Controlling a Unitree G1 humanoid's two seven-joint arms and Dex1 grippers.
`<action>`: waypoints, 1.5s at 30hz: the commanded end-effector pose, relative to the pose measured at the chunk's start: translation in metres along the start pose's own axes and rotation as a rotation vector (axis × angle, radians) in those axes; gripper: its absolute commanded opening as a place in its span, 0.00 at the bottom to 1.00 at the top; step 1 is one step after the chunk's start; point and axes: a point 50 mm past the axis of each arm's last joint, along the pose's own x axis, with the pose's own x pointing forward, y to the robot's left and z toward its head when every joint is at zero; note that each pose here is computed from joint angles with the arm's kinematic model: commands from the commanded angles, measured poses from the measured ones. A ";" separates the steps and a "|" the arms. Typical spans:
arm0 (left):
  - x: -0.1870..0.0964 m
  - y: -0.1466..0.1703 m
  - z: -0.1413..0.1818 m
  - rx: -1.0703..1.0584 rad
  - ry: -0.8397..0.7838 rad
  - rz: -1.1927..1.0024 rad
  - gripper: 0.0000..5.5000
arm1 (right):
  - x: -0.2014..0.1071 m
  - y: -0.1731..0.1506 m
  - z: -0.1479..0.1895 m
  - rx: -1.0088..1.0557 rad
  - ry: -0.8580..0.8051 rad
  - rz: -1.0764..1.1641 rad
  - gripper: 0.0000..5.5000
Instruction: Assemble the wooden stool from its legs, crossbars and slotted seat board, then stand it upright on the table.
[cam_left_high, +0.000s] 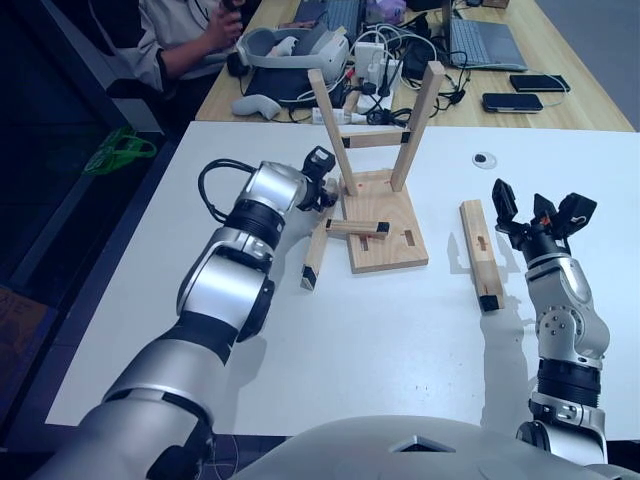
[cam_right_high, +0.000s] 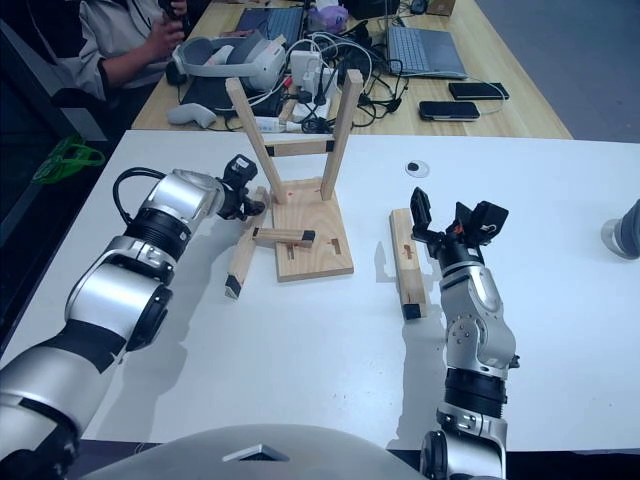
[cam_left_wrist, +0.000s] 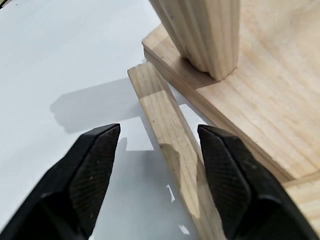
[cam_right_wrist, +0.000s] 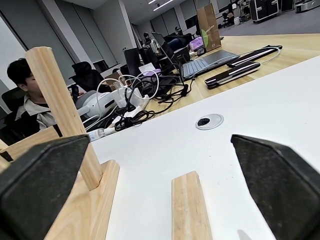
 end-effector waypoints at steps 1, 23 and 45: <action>0.005 -0.004 0.001 0.030 0.022 -0.008 0.52 | 0.002 -0.002 0.002 -0.010 0.009 -0.018 0.98; 0.015 0.000 -0.047 -0.079 0.111 -0.050 0.21 | 0.011 0.001 -0.001 -0.094 0.063 -0.004 0.98; -0.164 0.074 0.017 -0.205 -0.527 -0.070 0.19 | 0.016 -0.003 0.025 -0.061 0.016 0.020 0.98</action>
